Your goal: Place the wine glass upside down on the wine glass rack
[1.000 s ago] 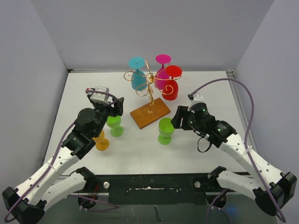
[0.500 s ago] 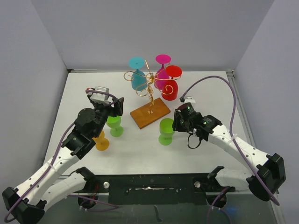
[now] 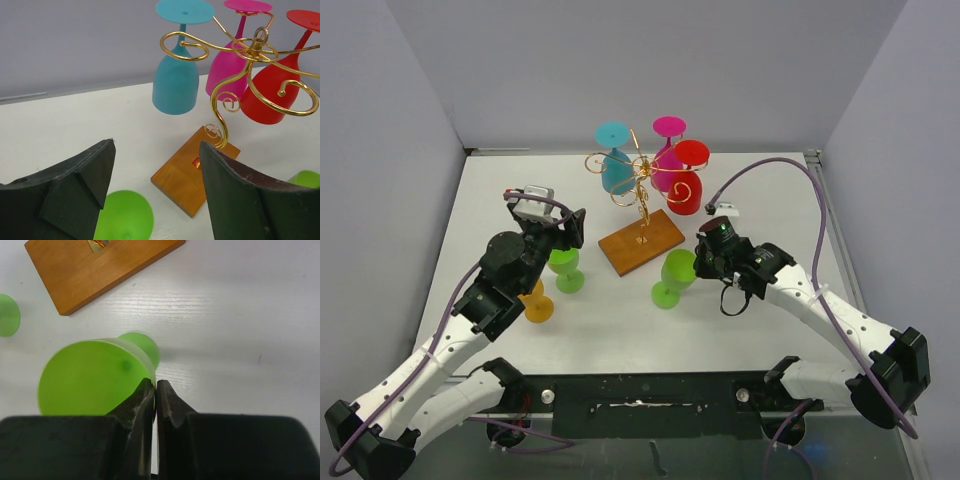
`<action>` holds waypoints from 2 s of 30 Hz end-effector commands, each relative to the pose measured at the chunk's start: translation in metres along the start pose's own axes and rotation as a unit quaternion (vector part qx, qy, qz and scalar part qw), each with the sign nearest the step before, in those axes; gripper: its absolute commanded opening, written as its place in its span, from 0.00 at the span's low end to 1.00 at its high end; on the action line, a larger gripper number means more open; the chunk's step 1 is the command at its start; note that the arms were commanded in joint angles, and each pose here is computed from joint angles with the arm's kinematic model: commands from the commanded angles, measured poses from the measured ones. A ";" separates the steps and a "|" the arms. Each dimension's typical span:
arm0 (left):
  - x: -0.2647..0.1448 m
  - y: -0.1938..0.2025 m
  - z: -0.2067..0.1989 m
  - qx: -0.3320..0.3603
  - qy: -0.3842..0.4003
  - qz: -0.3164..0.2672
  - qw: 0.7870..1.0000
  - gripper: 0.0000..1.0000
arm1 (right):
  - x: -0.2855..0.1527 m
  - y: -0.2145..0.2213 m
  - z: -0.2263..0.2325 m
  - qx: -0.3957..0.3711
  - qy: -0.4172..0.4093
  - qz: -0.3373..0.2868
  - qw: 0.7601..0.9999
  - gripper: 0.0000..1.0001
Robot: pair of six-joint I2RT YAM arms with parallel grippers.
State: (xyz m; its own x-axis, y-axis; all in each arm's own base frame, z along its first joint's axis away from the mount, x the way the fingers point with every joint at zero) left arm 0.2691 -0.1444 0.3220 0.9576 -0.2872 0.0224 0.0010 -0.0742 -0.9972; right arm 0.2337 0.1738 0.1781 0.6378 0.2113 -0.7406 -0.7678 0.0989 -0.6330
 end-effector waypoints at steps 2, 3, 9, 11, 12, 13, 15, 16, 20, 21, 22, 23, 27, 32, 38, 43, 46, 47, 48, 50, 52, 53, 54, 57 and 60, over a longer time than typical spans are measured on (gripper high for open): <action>0.002 -0.016 -0.001 -0.012 0.002 -0.031 0.999 0.67 | -0.013 -0.028 0.020 0.000 -0.049 -0.056 0.997 0.00; 0.002 -0.017 -0.002 -0.013 0.004 -0.031 0.999 0.67 | -0.015 -0.030 0.022 0.000 -0.060 -0.063 0.996 0.00; 0.006 -0.020 -0.011 -0.019 0.027 -0.020 0.999 0.67 | -0.044 -0.062 0.055 -0.008 -0.166 -0.150 0.975 0.00; 0.006 -0.026 -0.013 -0.028 0.030 -0.018 0.999 0.68 | -0.056 -0.073 0.069 -0.029 -0.196 -0.176 0.964 0.00; 0.005 -0.030 -0.014 -0.031 0.031 -0.016 0.999 0.69 | -0.062 -0.077 0.077 -0.041 -0.217 -0.189 0.957 0.00; 0.004 -0.032 -0.014 -0.035 0.031 -0.013 0.999 0.70 | -0.067 -0.080 0.084 -0.051 -0.235 -0.197 0.951 0.00; 0.001 -0.042 -0.013 -0.045 0.029 -0.016 0.998 0.71 | -0.078 -0.085 0.095 -0.068 -0.269 -0.212 0.937 0.00; -0.001 -0.047 -0.013 -0.052 0.030 -0.017 0.998 0.71 | -0.083 -0.087 0.099 -0.076 -0.282 -0.219 0.931 0.00; -0.015 -0.070 -0.014 -0.072 0.044 -0.021 0.996 0.71 | -0.105 -0.097 0.114 -0.093 -0.335 -0.251 0.903 0.00; -0.019 -0.076 -0.015 -0.077 0.051 -0.026 0.995 0.71 | -0.111 -0.100 0.118 -0.094 -0.348 -0.261 0.895 0.00; -0.024 -0.083 -0.017 -0.082 0.062 -0.034 0.994 0.71 | -0.118 -0.104 0.122 -0.097 -0.362 -0.272 0.886 0.00; -0.029 -0.091 -0.018 -0.088 0.072 -0.045 0.993 0.71 | -0.125 -0.108 0.125 -0.098 -0.373 -0.283 0.878 0.00; -0.048 -0.120 -0.020 -0.120 0.096 -0.097 0.983 0.72 | -0.154 -0.129 0.137 -0.104 -0.407 -0.337 0.842 0.00; -0.054 -0.132 -0.006 -0.168 0.057 -0.136 0.975 0.71 | -0.193 -0.171 0.141 -0.097 -0.405 -0.445 0.793 0.00; -0.062 -0.145 -0.004 -0.230 0.057 -0.159 0.958 0.71 | -0.214 -0.208 0.149 -0.079 -0.391 -0.512 0.761 0.00; -0.066 -0.158 -0.014 -0.275 0.094 -0.176 0.940 0.71 | -0.221 -0.221 0.154 -0.040 -0.407 -0.533 0.740 0.00; -0.074 -0.174 -0.021 -0.292 0.126 -0.192 0.929 0.71 | -0.223 -0.226 0.155 -0.020 -0.412 -0.541 0.733 0.00; -0.075 -0.178 -0.022 -0.305 0.132 -0.196 0.923 0.71 | -0.224 -0.227 0.156 -0.015 -0.415 -0.544 0.729 0.00; -0.075 -0.179 -0.024 -0.319 0.137 -0.196 0.917 0.71 | -0.225 -0.228 0.157 -0.012 -0.420 -0.544 0.726 0.00; -0.073 -0.180 -0.027 -0.352 0.145 -0.197 0.903 0.71 | -0.225 -0.228 0.160 -0.008 -0.430 -0.544 0.721 0.00; -0.069 -0.181 -0.030 -0.385 0.154 -0.197 0.888 0.71 | -0.225 -0.227 0.163 -0.005 -0.441 -0.542 0.715 0.00; -0.067 -0.181 -0.031 -0.401 0.156 -0.199 0.881 0.71 | -0.225 -0.227 0.164 -0.003 -0.445 -0.541 0.714 0.00; -0.065 -0.182 -0.032 -0.418 0.157 -0.199 0.872 0.71 | -0.224 -0.227 0.166 -0.001 -0.449 -0.539 0.713 0.00; -0.059 -0.183 -0.032 -0.450 0.158 -0.209 0.854 0.71 | -0.225 -0.223 0.169 -0.001 -0.465 -0.533 0.707 0.00; -0.050 -0.182 -0.034 -0.469 0.160 -0.213 0.842 0.70 | -0.226 -0.219 0.172 -0.007 -0.479 -0.527 0.702 0.00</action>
State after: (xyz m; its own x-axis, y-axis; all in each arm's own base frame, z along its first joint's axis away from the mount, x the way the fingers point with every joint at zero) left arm 0.2089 -0.1490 0.4859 0.8322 -0.3240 0.4500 -0.0370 -0.8422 -0.5379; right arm 0.2657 0.2763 0.4914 0.6023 0.6098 0.5152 0.0706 0.6021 -0.7953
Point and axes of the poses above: each gripper's point midway between its finger pads, its own x axis out along the fingers, its own z axis along the line the jaws close on, y = z × x, the point moved 3 cm from there along -x, back along the fingers, and after that the axes turned 2 degrees about x, right-handed, at the moved point
